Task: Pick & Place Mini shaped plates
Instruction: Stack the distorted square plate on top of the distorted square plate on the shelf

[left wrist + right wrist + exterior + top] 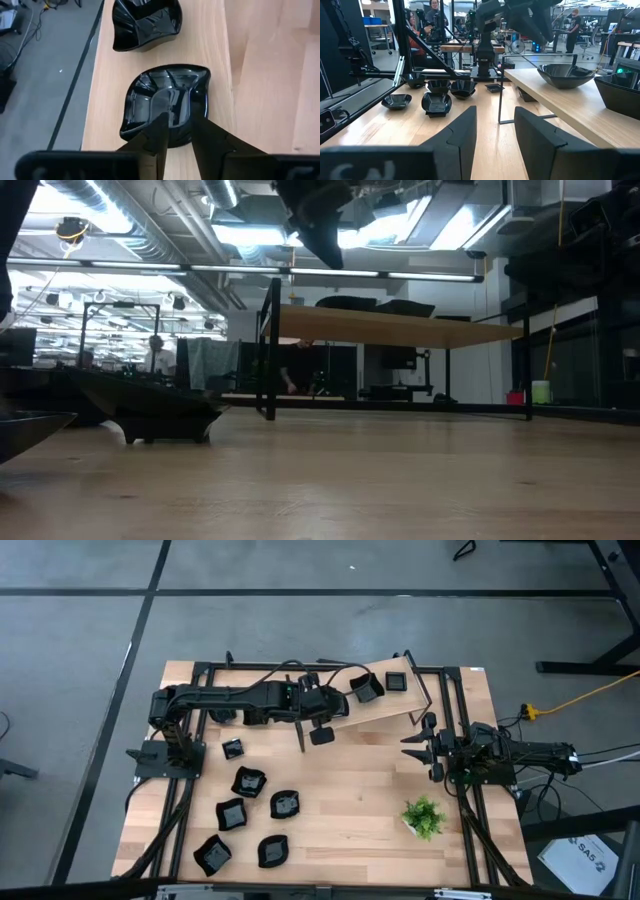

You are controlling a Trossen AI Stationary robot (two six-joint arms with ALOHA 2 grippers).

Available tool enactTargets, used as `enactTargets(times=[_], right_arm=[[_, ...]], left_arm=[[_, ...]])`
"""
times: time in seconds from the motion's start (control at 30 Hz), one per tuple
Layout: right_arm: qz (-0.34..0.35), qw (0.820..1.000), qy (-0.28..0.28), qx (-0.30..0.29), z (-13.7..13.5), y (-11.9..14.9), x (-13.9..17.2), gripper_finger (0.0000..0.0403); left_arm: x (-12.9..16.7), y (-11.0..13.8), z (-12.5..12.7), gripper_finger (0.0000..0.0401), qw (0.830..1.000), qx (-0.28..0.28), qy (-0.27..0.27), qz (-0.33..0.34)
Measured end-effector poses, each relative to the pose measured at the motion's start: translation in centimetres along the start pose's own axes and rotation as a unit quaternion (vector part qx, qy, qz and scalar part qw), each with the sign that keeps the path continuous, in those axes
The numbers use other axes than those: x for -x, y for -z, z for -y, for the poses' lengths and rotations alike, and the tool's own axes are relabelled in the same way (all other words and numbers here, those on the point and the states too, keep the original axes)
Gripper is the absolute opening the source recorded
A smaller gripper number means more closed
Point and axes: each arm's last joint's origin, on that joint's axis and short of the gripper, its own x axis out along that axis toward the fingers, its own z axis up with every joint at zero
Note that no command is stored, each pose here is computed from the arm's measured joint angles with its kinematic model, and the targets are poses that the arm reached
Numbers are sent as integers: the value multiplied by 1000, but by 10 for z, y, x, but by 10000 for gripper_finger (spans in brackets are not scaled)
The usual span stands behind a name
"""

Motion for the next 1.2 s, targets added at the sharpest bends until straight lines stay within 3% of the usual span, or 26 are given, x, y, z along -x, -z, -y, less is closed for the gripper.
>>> enactTargets(times=[0.2,0.53,0.9,1.2], right_arm=[[0,1000,0,0,0,0,0,132],[0,1000,0,0,0,0,0,132],[0,1000,0,0,0,0,0,132],[0,1000,0,0,0,0,0,132]], left_arm=[[14,9,6,70,999,-25,10,-33],[23,34,5,53,997,-8,8,-72],[41,91,-7,51,996,80,0,34],[47,144,-15,48,984,167,-2,55]])
